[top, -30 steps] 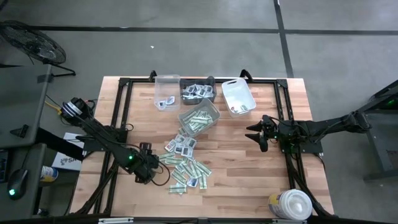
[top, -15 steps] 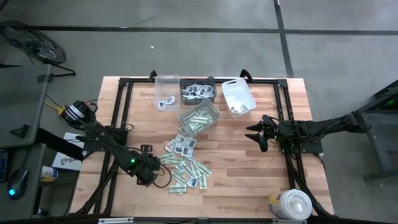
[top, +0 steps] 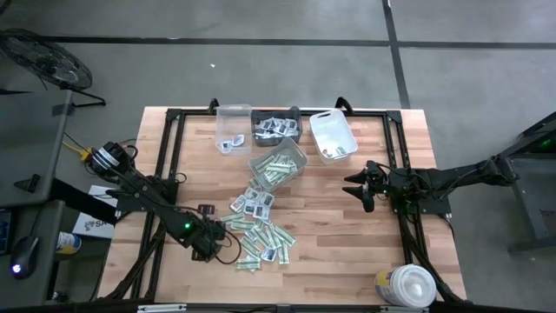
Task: Pick & Place First Aid Supplies
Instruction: Put the bandage pack into the gray bin
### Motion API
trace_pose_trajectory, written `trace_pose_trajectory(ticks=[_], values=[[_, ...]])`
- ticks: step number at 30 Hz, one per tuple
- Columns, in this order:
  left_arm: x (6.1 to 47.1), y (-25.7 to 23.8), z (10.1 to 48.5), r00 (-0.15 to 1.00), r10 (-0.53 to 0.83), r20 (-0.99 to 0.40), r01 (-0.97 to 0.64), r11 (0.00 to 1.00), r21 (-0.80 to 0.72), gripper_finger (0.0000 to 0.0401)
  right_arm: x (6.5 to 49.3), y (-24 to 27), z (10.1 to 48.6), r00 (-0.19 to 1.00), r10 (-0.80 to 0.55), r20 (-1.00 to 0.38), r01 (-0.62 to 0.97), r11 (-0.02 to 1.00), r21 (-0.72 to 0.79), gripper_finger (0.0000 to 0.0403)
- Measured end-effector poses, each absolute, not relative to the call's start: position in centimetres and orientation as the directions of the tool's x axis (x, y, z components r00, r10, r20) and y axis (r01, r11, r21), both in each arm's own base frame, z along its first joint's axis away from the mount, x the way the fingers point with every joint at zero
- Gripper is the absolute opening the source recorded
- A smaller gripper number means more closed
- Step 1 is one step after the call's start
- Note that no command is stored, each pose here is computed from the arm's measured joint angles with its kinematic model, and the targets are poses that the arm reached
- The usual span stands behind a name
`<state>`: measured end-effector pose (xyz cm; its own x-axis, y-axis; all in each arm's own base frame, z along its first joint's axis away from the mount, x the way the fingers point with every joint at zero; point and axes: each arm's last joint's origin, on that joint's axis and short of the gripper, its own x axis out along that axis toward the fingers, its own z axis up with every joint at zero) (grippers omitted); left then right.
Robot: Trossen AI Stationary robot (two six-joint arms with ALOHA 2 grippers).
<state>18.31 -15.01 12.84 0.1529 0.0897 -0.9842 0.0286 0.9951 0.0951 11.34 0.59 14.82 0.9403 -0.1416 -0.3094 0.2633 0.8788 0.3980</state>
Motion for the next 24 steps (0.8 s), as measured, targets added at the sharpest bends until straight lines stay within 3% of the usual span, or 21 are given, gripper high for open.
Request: trace_pose_trajectory(ticks=[8,19,24], values=[[18.2,-15.0,12.8,0.142,0.087,-0.986,0.033,0.995,0.093,0.0005,11.3,0.6,14.8,0.94,-0.141,-0.309,0.263,0.879,0.398,0.0208],[18.7,-15.5,14.9,0.068,0.091,-0.994,0.053,0.994,0.095,0.0001,11.3,0.6,14.8,0.94,-0.142,-0.309,0.263,0.879,0.398,0.0208],[19.4,-16.1,16.5,0.094,0.084,-0.992,0.068,0.994,0.091,0.0001,11.3,0.6,14.8,0.94,-0.141,-0.31,0.263,0.879,0.398,0.0208]])
